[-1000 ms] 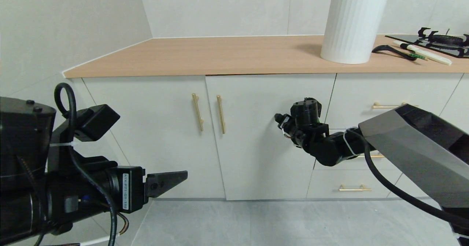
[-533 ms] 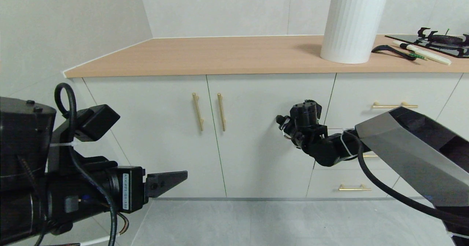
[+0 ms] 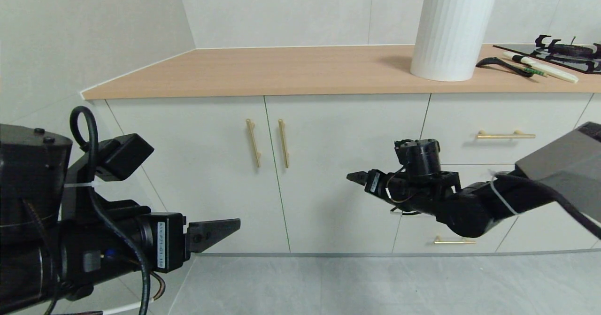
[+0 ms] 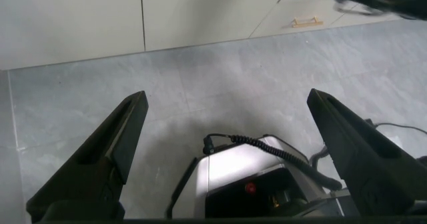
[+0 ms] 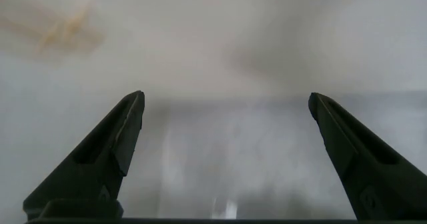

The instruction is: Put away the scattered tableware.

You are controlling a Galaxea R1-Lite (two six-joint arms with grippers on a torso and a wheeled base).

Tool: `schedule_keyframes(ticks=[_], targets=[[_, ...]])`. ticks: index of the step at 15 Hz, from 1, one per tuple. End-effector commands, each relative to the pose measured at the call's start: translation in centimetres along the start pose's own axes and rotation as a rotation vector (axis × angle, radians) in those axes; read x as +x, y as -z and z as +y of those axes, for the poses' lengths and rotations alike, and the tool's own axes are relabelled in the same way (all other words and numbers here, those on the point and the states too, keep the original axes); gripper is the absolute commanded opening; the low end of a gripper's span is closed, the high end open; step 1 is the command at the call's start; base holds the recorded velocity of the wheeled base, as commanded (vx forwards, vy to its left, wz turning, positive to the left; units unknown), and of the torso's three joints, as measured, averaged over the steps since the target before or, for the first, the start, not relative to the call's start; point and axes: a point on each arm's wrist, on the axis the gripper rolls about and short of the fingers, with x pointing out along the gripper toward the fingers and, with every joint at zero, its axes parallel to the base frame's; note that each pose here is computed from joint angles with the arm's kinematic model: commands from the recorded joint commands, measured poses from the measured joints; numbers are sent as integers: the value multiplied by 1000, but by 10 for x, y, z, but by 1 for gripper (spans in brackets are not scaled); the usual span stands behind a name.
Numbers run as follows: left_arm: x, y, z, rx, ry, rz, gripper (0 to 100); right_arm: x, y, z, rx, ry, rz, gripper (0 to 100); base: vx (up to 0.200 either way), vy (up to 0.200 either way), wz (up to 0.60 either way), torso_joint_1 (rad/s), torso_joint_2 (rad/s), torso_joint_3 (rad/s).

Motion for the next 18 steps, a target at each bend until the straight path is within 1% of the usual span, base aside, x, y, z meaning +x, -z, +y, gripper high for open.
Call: schedule_keyframes(ticks=[1, 2, 3, 5, 6, 7, 8, 9, 10, 11, 12, 13, 14, 15, 16, 17, 18], targets=[[-1, 0, 0, 0, 1, -2, 100, -38, -12, 14, -45, -61, -33, 100, 0, 0, 0, 0, 0, 0], [-1, 0, 0, 0, 1, -2, 100, -39, -12, 14, -46, -62, -34, 100, 0, 0, 0, 0, 0, 0], [-5, -1, 0, -2, 4, -19, 100, -64, -14, 17, -130, -66, -55, 100, 0, 0, 0, 0, 0, 0], [-20, -4, 1, -10, 25, -80, 100, -107, -14, 20, -240, -55, -96, 100, 0, 0, 0, 0, 0, 0], [-37, -6, 4, -23, 38, -155, 100, -141, -17, 22, -303, -51, -151, 100, 0, 0, 0, 0, 0, 0], [-52, -6, 9, -37, 40, -212, 100, -165, -17, 22, -325, -31, -197, 100, 0, 0, 0, 0, 0, 0], [-66, -1, 14, -46, 44, -253, 100, -191, -14, 18, -341, 10, -255, 100, 0, 0, 0, 0, 0, 0], [-77, 9, 18, -47, 50, -277, 100, -214, -8, 14, -345, 42, -296, 100, 0, 0, 0, 0, 0, 0], [-82, 14, 20, -45, 55, -285, 100, -226, -3, 9, -345, 57, -309, 100, 0, 0, 0, 0, 0, 0], [-102, 36, 29, -28, 57, -340, 100, -273, 17, -6, -370, 62, -369, 100, 0, 0, 0, 0, 0, 0], [-108, 44, 32, -16, 51, -361, 100, -286, 23, -12, -378, 63, -390, 100, 0, 0, 0, 0, 0, 0], [-120, 64, 41, 1, 26, -410, 100, -317, 38, -25, -401, 76, -457, 100, 0, 0, 0, 0, 0, 0], [-127, 75, 45, -1, 19, -447, 100, -340, 51, -35, -410, 96, -504, 100, 0, 0, 0, 0, 0, 0], [-129, 78, 45, -2, 19, -458, 100, -347, 54, -38, -411, 103, -517, 100, 0, 0, 0, 0, 0, 0], [-138, 91, 49, -6, 16, -508, 100, -369, 69, -46, -411, 128, -551, 100, 0, 0, 0, 0, 0, 0], [-146, 105, 53, -13, 1, -557, 100, -393, 87, -54, -440, 150, -578, 100, 0, 0, 0, 0, 0, 0], [-151, 112, 54, -13, -9, -582, 100, -401, 96, -58, -464, 181, -592, 100, 0, 0, 0, 0, 0, 0]])
